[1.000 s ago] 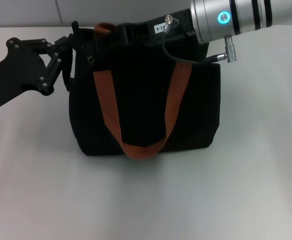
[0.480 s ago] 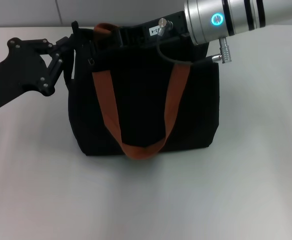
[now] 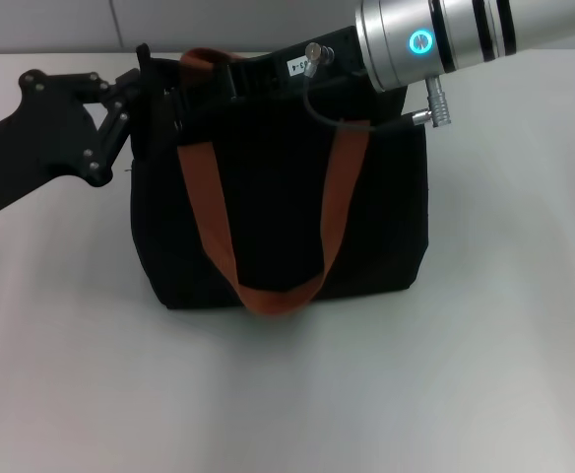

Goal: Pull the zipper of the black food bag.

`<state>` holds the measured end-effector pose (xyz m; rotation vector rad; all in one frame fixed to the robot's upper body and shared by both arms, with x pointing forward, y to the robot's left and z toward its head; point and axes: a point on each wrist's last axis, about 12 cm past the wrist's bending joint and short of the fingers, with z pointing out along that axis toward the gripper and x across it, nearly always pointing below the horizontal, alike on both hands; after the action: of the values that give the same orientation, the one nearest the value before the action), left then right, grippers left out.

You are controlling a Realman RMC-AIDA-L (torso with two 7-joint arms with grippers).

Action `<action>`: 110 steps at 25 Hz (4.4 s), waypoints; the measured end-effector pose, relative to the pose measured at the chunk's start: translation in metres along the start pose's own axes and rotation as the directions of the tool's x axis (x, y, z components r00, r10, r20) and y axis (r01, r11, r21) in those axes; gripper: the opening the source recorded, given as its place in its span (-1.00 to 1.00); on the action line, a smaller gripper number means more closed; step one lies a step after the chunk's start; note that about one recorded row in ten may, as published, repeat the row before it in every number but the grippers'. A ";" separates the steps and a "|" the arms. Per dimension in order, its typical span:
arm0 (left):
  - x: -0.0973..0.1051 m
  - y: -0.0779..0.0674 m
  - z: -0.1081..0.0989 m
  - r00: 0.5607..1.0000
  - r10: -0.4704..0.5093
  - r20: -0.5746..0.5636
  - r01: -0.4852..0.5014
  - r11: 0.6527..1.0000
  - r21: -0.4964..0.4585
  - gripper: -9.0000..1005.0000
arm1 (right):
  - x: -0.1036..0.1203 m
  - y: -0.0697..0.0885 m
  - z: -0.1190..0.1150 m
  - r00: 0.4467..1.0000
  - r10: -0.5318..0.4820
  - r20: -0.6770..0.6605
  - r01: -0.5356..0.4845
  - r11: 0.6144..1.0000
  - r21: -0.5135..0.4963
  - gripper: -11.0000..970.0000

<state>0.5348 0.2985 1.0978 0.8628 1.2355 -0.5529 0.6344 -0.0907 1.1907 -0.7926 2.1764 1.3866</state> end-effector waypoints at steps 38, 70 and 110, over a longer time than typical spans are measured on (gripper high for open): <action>-0.002 0.000 0.004 1.000 0.000 0.017 -0.001 1.000 0.015 -0.91 | 0.000 -0.002 -0.002 1.000 -0.021 0.006 0.021 1.000 0.021 -0.20; -0.004 0.000 0.009 0.999 -0.003 0.035 0.002 1.000 0.029 -0.90 | -0.006 0.004 -0.002 0.997 -0.081 0.009 0.081 0.996 0.043 -0.67; -0.002 -0.001 -0.003 1.000 -0.001 0.016 0.001 1.000 0.012 -0.89 | -0.009 0.012 -0.005 0.994 -0.108 -0.020 0.109 0.994 0.006 -0.82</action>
<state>0.5319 0.3001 1.0992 0.8658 1.2199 -0.5674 0.6328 -0.0889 1.2061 -0.9115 2.1182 1.3220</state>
